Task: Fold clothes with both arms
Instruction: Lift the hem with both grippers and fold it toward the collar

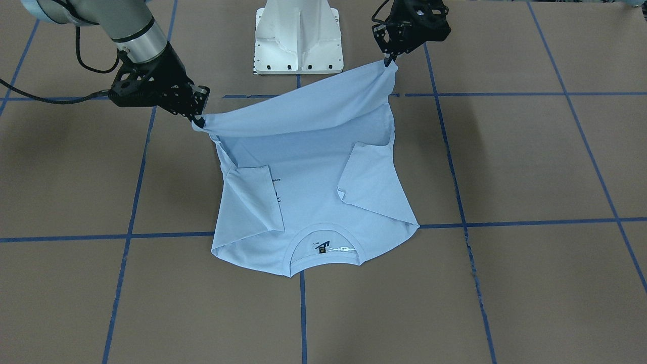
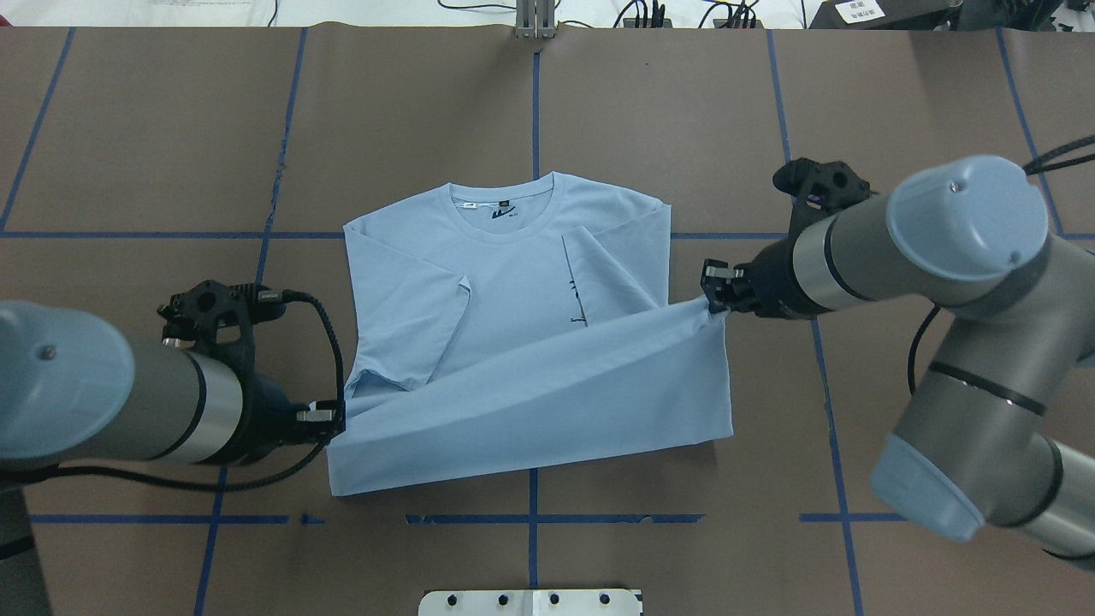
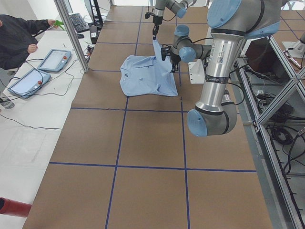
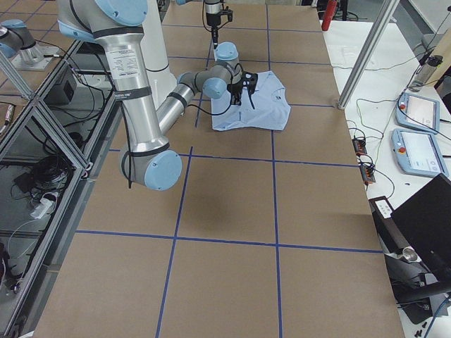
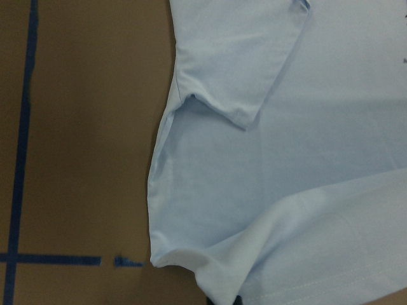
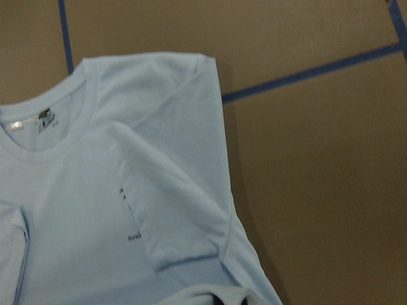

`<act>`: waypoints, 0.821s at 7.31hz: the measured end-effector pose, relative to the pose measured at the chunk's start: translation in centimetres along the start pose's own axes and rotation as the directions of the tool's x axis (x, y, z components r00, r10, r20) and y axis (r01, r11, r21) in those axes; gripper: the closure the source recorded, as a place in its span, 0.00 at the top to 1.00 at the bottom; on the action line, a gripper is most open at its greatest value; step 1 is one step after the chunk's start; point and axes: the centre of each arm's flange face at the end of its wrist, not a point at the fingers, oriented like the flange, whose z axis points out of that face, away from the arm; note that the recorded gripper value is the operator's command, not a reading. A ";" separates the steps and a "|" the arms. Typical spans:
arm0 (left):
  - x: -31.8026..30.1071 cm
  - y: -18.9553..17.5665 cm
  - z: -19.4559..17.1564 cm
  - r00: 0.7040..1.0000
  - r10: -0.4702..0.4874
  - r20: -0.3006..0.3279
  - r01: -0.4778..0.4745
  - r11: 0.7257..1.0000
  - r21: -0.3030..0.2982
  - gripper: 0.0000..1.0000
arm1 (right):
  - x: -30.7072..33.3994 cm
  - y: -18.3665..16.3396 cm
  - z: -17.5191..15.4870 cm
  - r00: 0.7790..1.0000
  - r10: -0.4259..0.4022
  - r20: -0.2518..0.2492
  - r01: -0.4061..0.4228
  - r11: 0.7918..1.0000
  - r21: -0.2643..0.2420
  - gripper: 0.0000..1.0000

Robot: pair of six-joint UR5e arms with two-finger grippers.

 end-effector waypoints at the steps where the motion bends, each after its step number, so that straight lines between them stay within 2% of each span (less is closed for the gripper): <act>1: 0.3 -2.7 1.4 1.000 -0.005 0.027 0.005 1.000 0.024 0.00 | -1.5 -3.3 0.7 1.000 -0.008 -0.006 0.008 0.999 0.041 0.00; 3: -1.1 -8.1 2.4 0.997 0.006 0.083 -0.012 0.997 0.079 0.00 | -3.2 -8.2 3.0 1.000 -0.021 -0.019 0.023 0.995 0.095 0.00; 4: -1.7 -10.7 3.0 0.994 0.007 0.106 -0.018 0.995 0.101 0.00 | -3.6 -10.2 4.4 1.000 -0.025 -0.010 0.026 0.993 0.115 0.00; 6: -1.4 -14.8 6.2 0.993 0.009 0.116 -0.024 0.992 0.128 0.00 | -5.0 -14.1 8.1 1.000 -0.026 0.007 0.025 0.989 0.142 0.00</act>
